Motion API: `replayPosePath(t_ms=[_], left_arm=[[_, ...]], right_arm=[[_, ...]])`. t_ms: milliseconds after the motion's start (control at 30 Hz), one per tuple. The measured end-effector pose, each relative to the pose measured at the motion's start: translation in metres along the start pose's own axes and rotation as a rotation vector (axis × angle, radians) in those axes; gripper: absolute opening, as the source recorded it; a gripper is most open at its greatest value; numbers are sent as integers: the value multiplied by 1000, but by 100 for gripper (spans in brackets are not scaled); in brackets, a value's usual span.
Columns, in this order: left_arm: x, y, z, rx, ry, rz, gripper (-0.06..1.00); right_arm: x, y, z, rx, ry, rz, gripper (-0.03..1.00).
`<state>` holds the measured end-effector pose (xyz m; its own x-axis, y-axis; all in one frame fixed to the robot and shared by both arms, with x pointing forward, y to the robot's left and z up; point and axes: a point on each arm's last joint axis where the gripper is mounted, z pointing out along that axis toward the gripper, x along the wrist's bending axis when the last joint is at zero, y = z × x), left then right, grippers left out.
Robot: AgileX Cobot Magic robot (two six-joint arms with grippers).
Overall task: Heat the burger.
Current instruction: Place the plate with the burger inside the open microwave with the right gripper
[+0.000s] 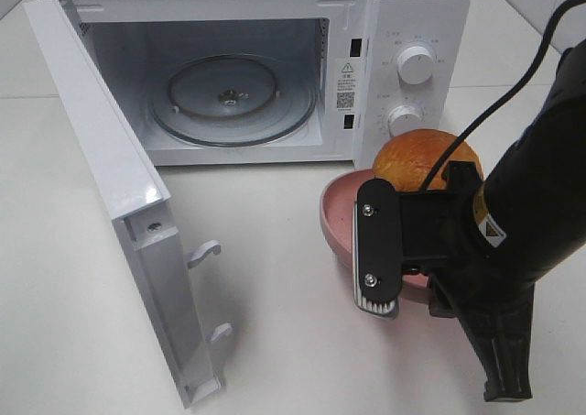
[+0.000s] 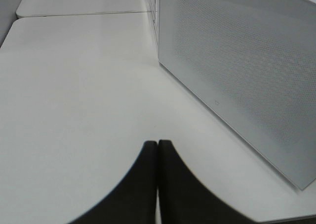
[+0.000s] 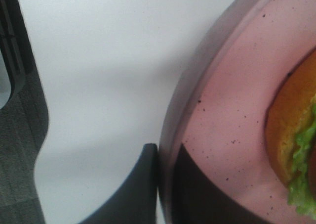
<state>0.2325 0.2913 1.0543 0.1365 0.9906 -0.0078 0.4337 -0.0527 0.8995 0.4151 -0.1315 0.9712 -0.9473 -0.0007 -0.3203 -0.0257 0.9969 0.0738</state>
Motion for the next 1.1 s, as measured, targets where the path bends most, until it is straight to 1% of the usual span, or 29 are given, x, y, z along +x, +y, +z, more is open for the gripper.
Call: replayPosePath(t_ms=[33, 67, 100, 133, 233, 300, 333, 367, 400, 467, 667, 800, 833, 933, 1100], left_arm=[[0, 0, 0, 0, 0, 0, 0], [0, 0, 0, 0, 0, 0, 0], [0, 0, 0, 0, 0, 0, 0], [0, 0, 0, 0, 0, 0, 0], [0, 0, 0, 0, 0, 0, 0], [0, 0, 0, 0, 0, 0, 0], [0, 0, 0, 0, 0, 0, 0], [0, 0, 0, 0, 0, 0, 0], [0, 0, 0, 0, 0, 0, 0], [0, 0, 0, 0, 0, 0, 0], [0, 0, 0, 0, 0, 0, 0], [0, 0, 0, 0, 0, 0, 0], [0, 0, 0, 0, 0, 0, 0], [0, 0, 0, 0, 0, 0, 0], [0, 0, 0, 0, 0, 0, 0]], right_arm=[[0, 0, 0, -5, -5, -25, 1], [-2, 2, 0, -18, -17, -87, 1], [-2, 2, 0, -18, -17, -87, 1], [-2, 3, 0, -30, -28, -144, 1], [-3, 3, 0, -35, -33, -167, 1], [-4, 5, 0, -45, -47, -265, 1], [-4, 5, 0, -45, -47, -265, 1], [-4, 5, 0, -51, -56, -313, 1], [-4, 5, 0, -51, -56, -313, 1], [-4, 6, 0, -56, -65, -366, 1], [-5, 7, 1, -71, -81, -412, 1], [-8, 12, 0, -114, -125, -441, 2], [-8, 12, 0, -114, -125, -441, 2], [-10, 15, -1, -141, -159, -488, 2], [-12, 19, 2, -162, -184, -537, 2]])
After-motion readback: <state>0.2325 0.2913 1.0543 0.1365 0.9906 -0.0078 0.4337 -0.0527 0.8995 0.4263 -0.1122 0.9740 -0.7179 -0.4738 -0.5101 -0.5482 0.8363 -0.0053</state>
